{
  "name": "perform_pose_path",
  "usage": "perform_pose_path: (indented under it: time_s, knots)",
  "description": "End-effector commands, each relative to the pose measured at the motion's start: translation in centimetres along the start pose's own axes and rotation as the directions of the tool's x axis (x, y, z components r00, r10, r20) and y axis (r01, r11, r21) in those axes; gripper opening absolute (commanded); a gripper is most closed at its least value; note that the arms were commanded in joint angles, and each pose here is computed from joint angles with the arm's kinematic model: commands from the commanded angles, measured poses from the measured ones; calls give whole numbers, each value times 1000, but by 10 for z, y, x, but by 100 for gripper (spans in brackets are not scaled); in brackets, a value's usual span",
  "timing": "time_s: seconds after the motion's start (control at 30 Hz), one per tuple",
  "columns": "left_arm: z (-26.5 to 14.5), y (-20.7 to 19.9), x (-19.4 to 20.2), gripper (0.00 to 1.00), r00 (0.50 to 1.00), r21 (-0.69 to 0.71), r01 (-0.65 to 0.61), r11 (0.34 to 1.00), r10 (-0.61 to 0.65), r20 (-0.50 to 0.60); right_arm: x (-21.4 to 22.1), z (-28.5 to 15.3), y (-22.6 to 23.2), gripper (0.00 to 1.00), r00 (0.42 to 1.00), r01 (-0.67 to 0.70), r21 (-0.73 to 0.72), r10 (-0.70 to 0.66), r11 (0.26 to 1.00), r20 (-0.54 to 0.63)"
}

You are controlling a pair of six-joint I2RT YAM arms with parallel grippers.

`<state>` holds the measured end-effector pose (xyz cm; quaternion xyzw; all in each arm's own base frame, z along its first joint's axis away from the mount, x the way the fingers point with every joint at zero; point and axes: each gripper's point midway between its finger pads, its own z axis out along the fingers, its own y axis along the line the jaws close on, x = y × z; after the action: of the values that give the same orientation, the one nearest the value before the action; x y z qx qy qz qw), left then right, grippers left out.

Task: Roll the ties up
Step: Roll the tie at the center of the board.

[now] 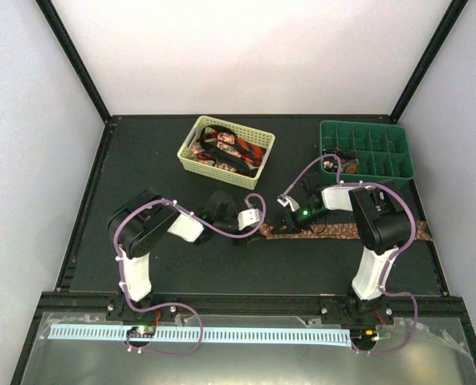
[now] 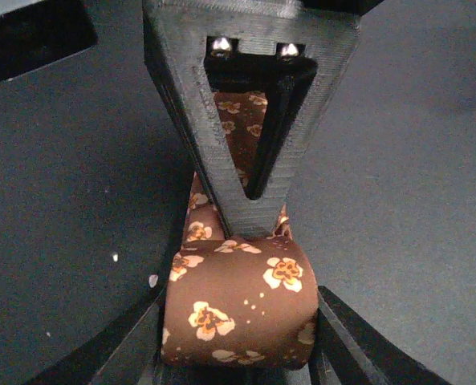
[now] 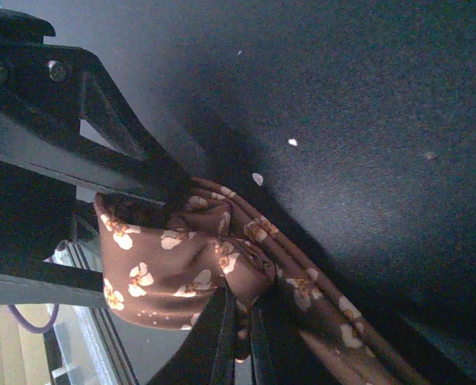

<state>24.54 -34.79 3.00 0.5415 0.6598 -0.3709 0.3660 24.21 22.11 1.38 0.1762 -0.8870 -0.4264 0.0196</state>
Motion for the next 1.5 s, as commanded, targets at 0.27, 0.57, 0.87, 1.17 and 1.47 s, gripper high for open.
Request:
perform_pose_path:
  time_s: [0.27, 0.57, 0.87, 1.17, 1.47]
  knots:
    - [18, 1, -40, 37, 994, 49, -38, 998, 33, 102, 17, 12, -29, 2, 997, -44, 107, 51, 993, -61]
    - [36, 1, -3, 38, 999, 52, 0, 999, 2, -32, 16, 10, -28, 2, 997, -40, 104, 46, 994, -55]
    - [36, 4, 35, 35, 982, 18, 59, 998, -55, -180, 14, 8, -25, 3, 998, -29, 101, 34, 994, -44]
    - [25, 3, 61, 31, 943, -30, 72, 997, -78, -324, -1, -20, -12, 12, 1000, -7, 84, 5, 996, 26]
    - [23, 7, 71, 31, 920, -53, 60, 997, -76, -386, -7, -41, 17, 31, 993, 53, -10, -51, 999, 105]
